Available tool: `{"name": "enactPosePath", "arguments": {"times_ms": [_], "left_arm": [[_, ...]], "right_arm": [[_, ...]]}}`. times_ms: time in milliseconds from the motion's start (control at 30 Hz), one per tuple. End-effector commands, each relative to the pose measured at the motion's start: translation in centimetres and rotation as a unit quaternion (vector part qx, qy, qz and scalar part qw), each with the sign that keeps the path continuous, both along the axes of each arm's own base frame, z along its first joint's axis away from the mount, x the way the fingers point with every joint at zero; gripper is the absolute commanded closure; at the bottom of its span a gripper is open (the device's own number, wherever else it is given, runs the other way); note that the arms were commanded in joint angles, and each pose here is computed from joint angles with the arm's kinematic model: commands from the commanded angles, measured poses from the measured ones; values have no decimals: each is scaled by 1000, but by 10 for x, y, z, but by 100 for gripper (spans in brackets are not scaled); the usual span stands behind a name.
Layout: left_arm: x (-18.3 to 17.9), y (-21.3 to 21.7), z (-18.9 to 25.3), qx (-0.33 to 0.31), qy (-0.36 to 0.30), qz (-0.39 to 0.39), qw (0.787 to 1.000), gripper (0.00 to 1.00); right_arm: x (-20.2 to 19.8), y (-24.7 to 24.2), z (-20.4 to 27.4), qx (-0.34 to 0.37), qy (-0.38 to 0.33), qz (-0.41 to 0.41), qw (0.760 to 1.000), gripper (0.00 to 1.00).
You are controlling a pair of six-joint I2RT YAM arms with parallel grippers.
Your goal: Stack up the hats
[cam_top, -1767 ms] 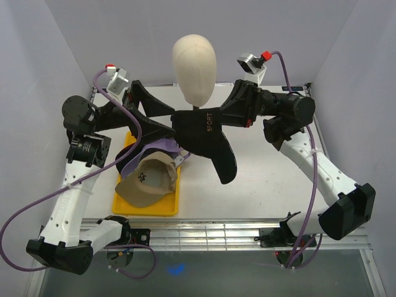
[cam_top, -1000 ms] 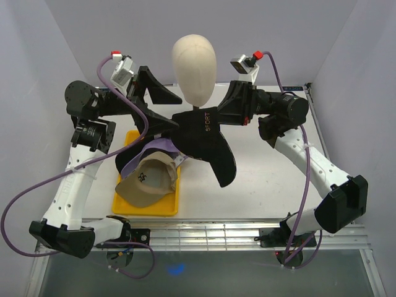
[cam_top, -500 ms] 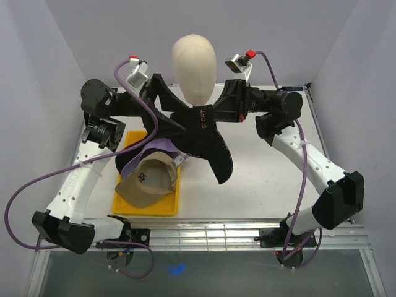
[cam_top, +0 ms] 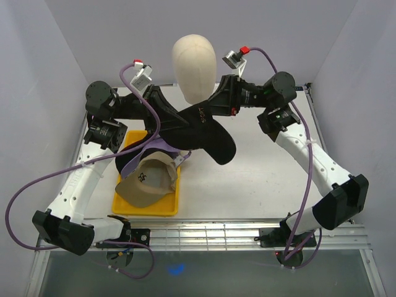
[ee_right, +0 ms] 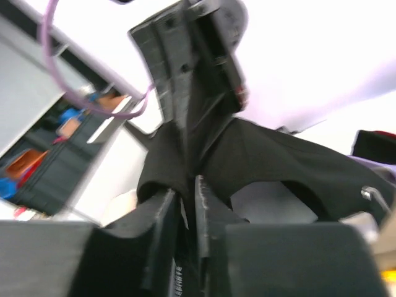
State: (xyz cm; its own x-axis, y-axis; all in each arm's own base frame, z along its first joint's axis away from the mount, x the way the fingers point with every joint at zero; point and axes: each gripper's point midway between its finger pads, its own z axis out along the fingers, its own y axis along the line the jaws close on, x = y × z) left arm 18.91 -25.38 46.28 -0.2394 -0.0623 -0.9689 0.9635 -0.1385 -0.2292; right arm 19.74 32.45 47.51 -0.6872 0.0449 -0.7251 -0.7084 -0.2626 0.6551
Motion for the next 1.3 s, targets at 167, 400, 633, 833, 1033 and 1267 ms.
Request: {"name": "enactPosePath", "arguments": {"times_ms": [167, 400, 633, 833, 1033, 1267], "left_arm": [[4, -2, 6, 10, -5, 11, 1000, 100], [5, -3, 5, 18, 9, 8, 1000, 100], [7, -4, 2, 22, 20, 8, 1000, 100], [8, -5, 3, 23, 26, 5, 999, 100], [9, -11, -1, 25, 33, 3, 999, 100], [17, -15, -5, 28, 40, 17, 999, 100]], "right_arm": [[48, -28, -23, -153, -73, -236, 957, 39], [51, -73, -33, -162, -85, -316, 931, 25], [23, -71, -56, -168, -99, -242, 950, 32], [10, -67, -88, -186, -76, -195, 960, 39], [-1, -56, -95, -190, -72, -160, 966, 40], [-24, -35, -103, -199, -67, -110, 971, 57]]}}
